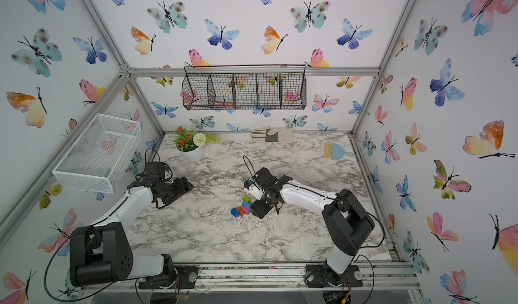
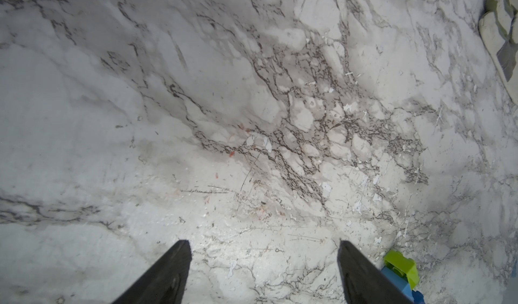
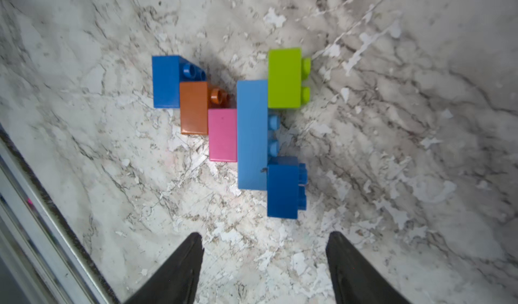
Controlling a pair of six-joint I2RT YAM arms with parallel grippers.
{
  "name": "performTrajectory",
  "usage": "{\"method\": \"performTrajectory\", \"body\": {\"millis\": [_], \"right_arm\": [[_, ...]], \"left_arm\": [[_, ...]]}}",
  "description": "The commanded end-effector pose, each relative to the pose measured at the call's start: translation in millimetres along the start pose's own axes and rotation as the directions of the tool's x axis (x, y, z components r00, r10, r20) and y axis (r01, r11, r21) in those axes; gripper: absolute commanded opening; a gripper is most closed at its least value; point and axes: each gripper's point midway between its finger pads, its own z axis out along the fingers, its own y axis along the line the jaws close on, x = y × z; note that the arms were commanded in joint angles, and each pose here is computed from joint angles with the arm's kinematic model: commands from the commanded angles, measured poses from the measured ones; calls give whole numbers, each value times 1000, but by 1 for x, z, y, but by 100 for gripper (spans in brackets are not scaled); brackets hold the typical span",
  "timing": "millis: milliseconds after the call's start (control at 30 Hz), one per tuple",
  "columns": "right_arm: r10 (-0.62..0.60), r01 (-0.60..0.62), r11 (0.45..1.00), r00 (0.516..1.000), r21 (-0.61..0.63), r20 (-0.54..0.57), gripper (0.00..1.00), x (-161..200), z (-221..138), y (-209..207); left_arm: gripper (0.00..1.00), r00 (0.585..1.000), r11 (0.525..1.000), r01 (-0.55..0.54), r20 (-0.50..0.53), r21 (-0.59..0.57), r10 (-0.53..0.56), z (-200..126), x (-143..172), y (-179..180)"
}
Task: Assemble the letter y with lego
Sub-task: Adjust the lego brick at the center of the board.
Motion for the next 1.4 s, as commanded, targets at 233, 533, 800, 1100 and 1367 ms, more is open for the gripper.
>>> {"method": "performTrajectory", "body": {"millis": [233,533,800,1100,1367], "right_arm": [[-8,19,995,993,93,-118,74,14,21,-10],[54,-28,984,988,176,-144,75,11,39,-26],[168,-117,942,976,314,-140,78,7,48,-50],[273,-196,887,953,419,-133,79,2,48,-75],[257,-194,903,959,384,-119,79,-6,45,-70]], "left_arm": [[84,1000,1000,-2,-20,-15,2,4,5,6],[84,1000,1000,-2,-22,-14,2,4,5,6],[84,1000,1000,-2,-24,-14,1,4,5,6],[83,1000,1000,-2,-24,-12,2,5,5,5],[83,1000,1000,-1,-26,-13,1,5,5,6]]}}
